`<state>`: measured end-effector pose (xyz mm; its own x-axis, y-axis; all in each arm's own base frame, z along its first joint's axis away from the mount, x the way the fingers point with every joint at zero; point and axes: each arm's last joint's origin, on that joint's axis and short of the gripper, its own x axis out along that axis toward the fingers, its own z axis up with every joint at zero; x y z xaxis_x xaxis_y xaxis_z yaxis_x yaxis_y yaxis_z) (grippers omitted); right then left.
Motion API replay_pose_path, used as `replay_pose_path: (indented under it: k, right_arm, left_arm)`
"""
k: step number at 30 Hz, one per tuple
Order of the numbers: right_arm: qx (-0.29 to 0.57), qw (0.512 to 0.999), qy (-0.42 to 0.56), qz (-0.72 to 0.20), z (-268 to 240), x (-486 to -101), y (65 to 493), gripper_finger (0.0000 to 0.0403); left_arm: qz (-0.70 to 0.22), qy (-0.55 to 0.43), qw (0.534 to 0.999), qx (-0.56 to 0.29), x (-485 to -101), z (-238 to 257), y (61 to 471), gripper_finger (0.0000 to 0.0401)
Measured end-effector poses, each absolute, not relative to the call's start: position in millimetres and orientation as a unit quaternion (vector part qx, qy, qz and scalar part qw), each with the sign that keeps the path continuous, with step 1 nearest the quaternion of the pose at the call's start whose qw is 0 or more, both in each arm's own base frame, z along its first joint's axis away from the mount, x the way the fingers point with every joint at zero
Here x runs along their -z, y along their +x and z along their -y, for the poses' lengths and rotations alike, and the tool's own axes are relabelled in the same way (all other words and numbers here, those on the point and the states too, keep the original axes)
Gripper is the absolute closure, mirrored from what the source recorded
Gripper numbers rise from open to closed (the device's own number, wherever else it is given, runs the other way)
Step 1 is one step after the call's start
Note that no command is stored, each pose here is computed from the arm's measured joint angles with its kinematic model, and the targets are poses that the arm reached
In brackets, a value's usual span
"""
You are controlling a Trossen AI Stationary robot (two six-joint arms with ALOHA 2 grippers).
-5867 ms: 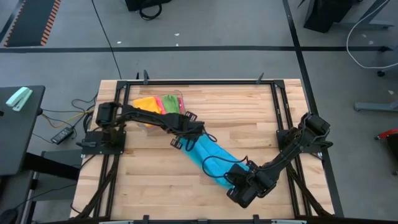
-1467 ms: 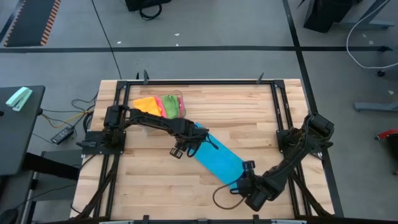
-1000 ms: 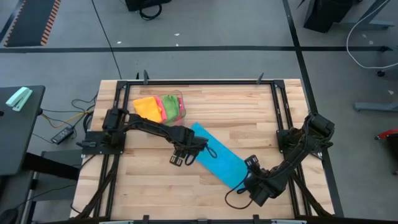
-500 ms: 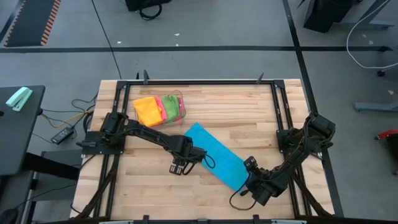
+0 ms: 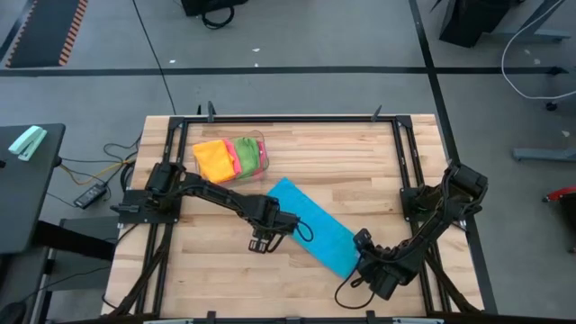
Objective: Fold microfiber towels
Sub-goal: Fold the blue microfiber towel
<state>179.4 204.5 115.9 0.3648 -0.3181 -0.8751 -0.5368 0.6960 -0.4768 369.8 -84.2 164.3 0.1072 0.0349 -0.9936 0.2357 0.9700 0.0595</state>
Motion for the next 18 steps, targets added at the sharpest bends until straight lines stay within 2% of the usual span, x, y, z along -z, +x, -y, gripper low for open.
replay_pose_path:
  k: [8,12,18]
  right_arm:
    - [-0.080,0.739,-0.377,-0.552,-207.5,-114.4,179.3,0.0364]
    - [-0.096,0.731,-0.380,-0.559,-211.2,-117.6,180.1,0.0391]
    - [-0.154,0.712,-0.344,-0.593,-219.6,-129.6,187.8,0.0398]
  left_arm:
    - [-0.670,0.100,0.732,0.066,-164.2,83.6,368.4,0.0294]
    - [-0.670,0.102,0.733,0.067,-164.2,85.0,368.3,0.0294]
    - [-0.644,0.100,0.755,0.072,-164.9,91.6,373.4,0.0294]
